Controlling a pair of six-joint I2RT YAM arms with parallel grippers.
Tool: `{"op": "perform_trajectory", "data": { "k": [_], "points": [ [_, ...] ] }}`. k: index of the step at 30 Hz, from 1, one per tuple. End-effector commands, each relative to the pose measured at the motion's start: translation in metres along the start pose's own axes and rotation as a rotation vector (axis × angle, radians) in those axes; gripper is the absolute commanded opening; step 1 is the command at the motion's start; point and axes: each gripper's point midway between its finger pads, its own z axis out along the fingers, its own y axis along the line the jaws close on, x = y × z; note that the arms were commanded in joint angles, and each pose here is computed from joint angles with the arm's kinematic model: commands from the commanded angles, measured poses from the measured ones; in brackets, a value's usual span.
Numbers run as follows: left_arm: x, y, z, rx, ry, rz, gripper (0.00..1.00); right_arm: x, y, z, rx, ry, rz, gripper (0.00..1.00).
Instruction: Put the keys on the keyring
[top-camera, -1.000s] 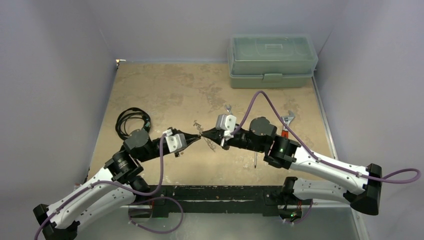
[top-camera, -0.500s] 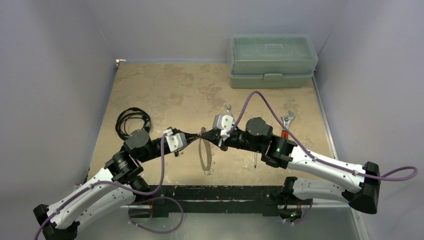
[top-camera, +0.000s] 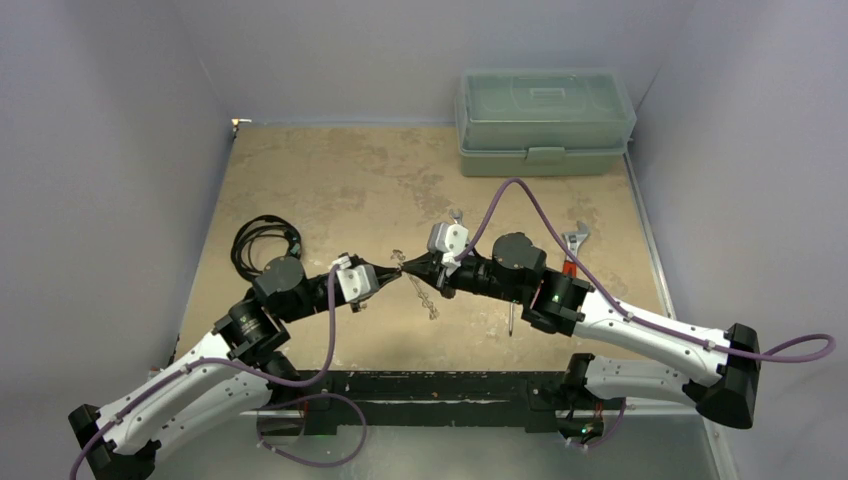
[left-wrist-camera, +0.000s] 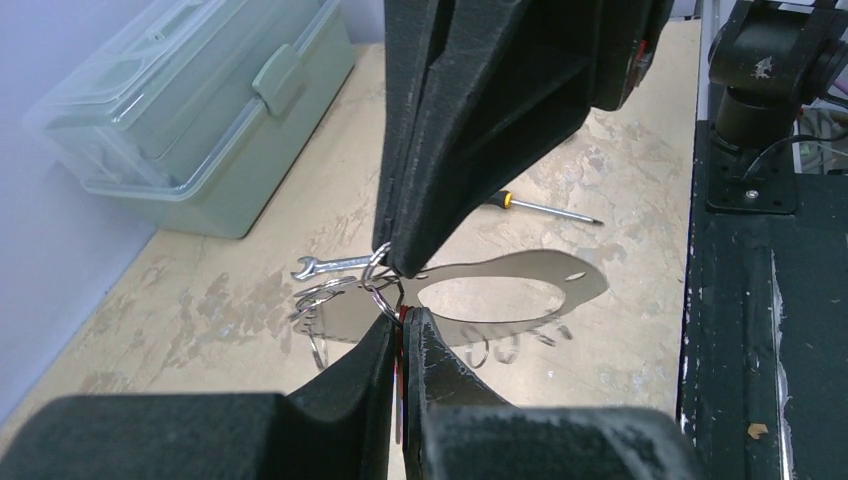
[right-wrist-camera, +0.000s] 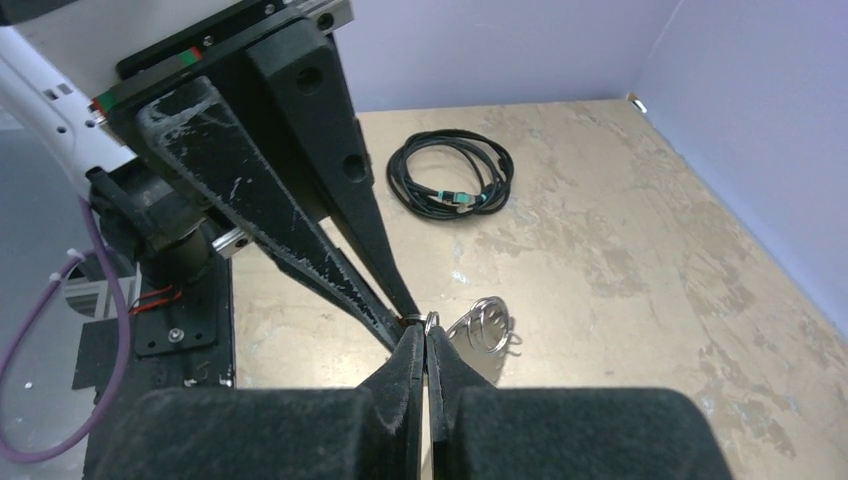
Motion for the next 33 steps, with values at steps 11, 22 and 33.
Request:
{"op": "perform_trajectory", "data": {
  "k": [11, 22, 33],
  "points": [
    [-0.011, 0.001, 0.005, 0.019, -0.031, 0.024, 0.0, -0.041, -0.01, 0.013, 0.022, -0.117, 0.079, 0.0],
    [-0.008, 0.026, -0.003, -0.124, 0.006, 0.031, 0.0, -0.031, -0.01, 0.006, 0.029, -0.09, 0.086, 0.0],
    [-0.013, 0.041, -0.011, -0.224, -0.015, 0.031, 0.03, -0.022, -0.007, -0.001, 0.024, -0.069, 0.104, 0.0]
  ]
}}
